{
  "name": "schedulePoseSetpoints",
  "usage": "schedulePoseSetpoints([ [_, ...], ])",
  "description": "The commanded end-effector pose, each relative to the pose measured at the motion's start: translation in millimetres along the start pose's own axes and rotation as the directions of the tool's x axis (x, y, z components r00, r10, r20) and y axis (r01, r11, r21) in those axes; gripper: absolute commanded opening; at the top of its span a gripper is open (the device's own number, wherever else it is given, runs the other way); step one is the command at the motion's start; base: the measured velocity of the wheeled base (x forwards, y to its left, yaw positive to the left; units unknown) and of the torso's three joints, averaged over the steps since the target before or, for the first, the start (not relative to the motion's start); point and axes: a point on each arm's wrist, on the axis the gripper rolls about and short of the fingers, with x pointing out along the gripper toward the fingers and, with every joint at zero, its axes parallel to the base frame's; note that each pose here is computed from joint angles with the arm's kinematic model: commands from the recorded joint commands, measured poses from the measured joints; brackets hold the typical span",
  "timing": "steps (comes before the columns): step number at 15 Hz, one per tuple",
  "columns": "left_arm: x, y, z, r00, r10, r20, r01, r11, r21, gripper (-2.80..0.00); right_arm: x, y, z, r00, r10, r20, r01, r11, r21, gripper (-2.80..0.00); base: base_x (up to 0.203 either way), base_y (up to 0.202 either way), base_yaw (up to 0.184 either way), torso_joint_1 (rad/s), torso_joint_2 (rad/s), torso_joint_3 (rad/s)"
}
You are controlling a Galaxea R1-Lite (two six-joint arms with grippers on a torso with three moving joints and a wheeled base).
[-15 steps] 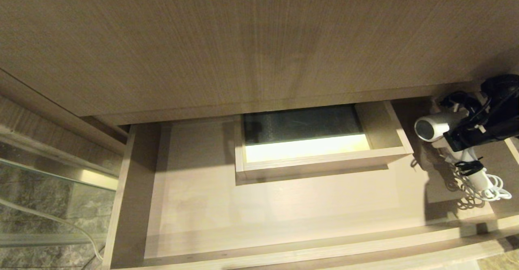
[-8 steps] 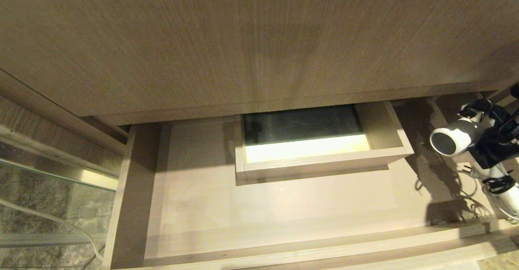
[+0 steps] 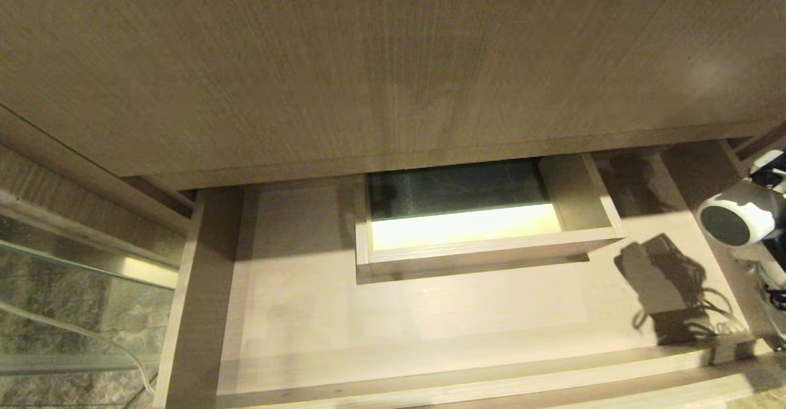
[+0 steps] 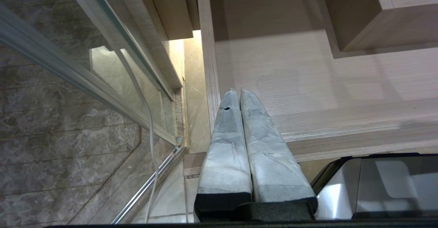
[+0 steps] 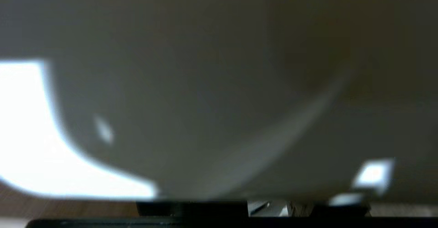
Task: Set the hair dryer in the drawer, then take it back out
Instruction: Place it on the countertop
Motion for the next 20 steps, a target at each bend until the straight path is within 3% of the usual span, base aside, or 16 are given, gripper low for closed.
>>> schedulePoseSetpoints([
  [1,0,0.0,0,1.000,0.000,0.003,0.000,1.000,0.000,-2.80,-36,15,-4,0.997,-0.058,0.057,0.059,0.998,-0.018,-2.80,0.000,0.000,0.000,0.000,0.00,0.000],
  [4,0,0.0,0,1.000,0.000,-0.001,0.000,1.000,0.000,-2.80,-50,24,-8,0.994,-0.076,0.082,0.078,0.997,-0.022,-2.80,0.000,0.000,0.000,0.000,0.00,0.000],
  [7,0,0.0,0,1.000,0.000,0.001,0.000,1.000,0.000,-2.80,-68,35,-13,0.975,-0.148,0.163,0.156,0.987,-0.036,-2.80,0.000,0.000,0.000,0.000,0.00,0.000],
  [12,0,0.0,0,1.000,0.000,0.002,0.000,1.000,0.000,-2.80,-91,45,-15,0.911,-0.273,0.308,0.294,0.956,-0.021,-2.80,0.000,0.000,0.000,0.000,0.00,0.000],
  [20,0,0.0,0,1.000,0.000,-0.001,0.000,1.000,0.000,-2.80,-114,58,-15,0.834,-0.339,0.435,0.364,0.931,0.029,-2.80,0.000,0.000,0.000,0.000,0.00,0.000],
])
